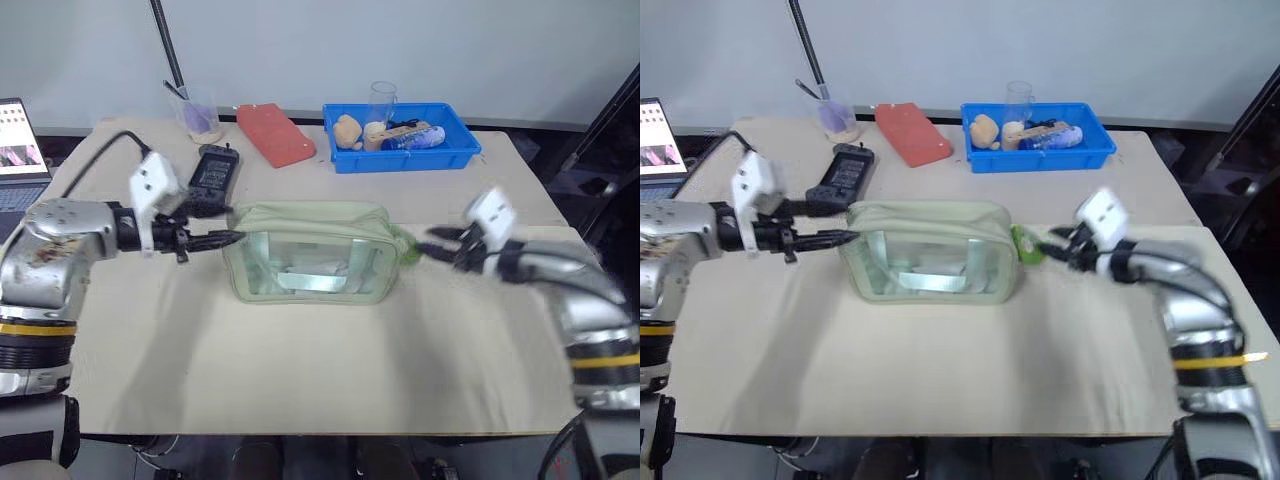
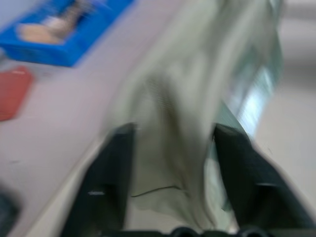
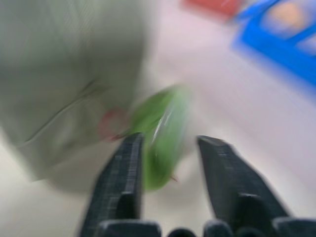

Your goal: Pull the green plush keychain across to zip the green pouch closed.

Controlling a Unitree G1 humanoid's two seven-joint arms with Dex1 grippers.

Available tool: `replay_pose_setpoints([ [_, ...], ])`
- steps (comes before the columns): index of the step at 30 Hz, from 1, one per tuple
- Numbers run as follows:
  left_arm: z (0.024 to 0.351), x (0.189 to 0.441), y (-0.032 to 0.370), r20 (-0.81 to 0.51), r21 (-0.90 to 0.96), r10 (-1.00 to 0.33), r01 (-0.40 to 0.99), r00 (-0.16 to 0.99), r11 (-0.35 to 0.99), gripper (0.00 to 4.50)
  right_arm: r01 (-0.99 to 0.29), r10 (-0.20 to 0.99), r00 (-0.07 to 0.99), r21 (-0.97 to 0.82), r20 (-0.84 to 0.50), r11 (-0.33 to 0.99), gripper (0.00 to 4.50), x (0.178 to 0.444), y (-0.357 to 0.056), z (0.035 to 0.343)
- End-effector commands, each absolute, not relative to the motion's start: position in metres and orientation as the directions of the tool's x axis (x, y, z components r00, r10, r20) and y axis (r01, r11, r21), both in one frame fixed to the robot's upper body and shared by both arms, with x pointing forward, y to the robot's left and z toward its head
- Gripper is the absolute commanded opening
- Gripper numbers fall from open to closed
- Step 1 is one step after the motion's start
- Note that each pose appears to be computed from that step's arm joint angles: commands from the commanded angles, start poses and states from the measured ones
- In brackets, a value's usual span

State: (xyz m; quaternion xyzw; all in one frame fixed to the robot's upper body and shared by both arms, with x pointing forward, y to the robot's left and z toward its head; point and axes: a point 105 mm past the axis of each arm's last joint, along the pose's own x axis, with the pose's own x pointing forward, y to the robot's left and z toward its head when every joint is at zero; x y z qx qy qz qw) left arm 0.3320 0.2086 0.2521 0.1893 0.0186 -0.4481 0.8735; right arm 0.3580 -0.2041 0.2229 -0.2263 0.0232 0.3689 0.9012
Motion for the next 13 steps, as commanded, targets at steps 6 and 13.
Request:
replay_pose_setpoints([
  [6, 0.298, 0.311, 0.26, -0.08, 0.233, -0.688, 0.685, 0.721, 0.69, 4.5, -0.84, 0.839, 0.522, -0.264, -0.154, 0.474, 4.47, 0.309, -0.193, 0.302],
  [13, 0.294, 0.304, 0.26, -0.122, 0.238, -0.697, 0.702, 0.707, 0.671, 4.5, -0.868, 0.871, 0.478, -0.213, -0.117, 0.448, 4.47, 0.299, -0.18, 0.307],
])
